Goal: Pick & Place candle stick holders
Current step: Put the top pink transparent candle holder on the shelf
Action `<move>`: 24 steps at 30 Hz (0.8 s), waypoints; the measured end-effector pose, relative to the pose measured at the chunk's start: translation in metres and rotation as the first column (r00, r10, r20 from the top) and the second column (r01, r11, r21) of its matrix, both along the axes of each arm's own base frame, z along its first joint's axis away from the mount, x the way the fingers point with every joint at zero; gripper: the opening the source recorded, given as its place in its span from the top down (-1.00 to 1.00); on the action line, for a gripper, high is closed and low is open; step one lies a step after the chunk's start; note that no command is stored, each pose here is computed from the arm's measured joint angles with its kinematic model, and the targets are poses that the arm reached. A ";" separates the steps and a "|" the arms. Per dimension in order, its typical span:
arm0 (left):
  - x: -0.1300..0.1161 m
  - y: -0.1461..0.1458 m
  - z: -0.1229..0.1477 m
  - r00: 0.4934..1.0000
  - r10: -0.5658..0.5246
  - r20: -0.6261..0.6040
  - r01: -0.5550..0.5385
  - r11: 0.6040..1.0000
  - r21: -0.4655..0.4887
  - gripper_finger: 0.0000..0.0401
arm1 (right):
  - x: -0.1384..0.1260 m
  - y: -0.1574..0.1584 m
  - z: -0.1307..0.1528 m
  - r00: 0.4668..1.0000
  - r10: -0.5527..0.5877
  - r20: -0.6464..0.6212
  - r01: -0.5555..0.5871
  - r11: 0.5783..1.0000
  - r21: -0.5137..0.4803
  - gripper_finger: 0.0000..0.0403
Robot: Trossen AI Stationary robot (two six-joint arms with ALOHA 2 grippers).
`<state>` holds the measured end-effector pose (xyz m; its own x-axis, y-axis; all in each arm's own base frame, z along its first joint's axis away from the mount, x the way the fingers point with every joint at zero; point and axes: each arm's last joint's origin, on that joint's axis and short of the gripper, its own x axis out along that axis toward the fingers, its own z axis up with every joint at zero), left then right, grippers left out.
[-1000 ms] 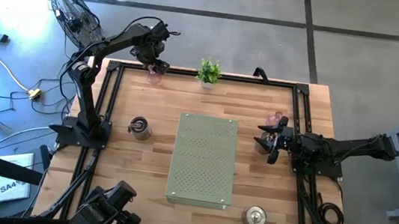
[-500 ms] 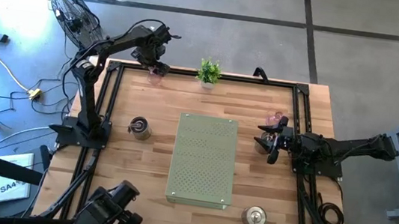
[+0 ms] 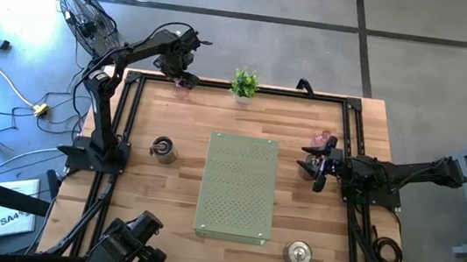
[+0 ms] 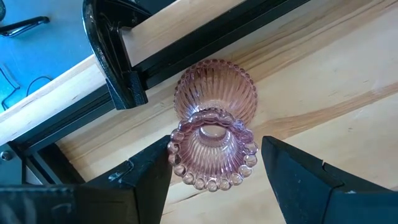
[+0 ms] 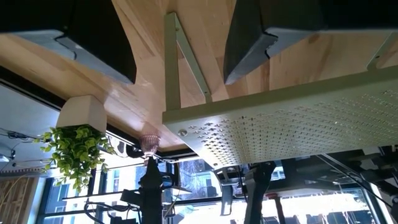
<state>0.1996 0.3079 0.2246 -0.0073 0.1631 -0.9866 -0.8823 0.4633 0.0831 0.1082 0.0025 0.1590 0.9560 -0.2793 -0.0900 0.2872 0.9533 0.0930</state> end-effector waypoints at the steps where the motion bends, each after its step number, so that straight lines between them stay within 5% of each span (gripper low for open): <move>1: 0.000 0.000 0.000 1.000 0.000 0.000 0.000 1.000 0.000 -0.18 | 0.000 0.000 0.000 1.000 0.000 -0.002 0.000 1.000 0.000 -0.17; 24: 0.000 0.000 0.000 1.000 -0.003 -0.002 0.003 1.000 0.001 -0.18 | 0.000 0.000 -0.001 1.000 -0.004 -0.005 0.004 1.000 0.000 -0.17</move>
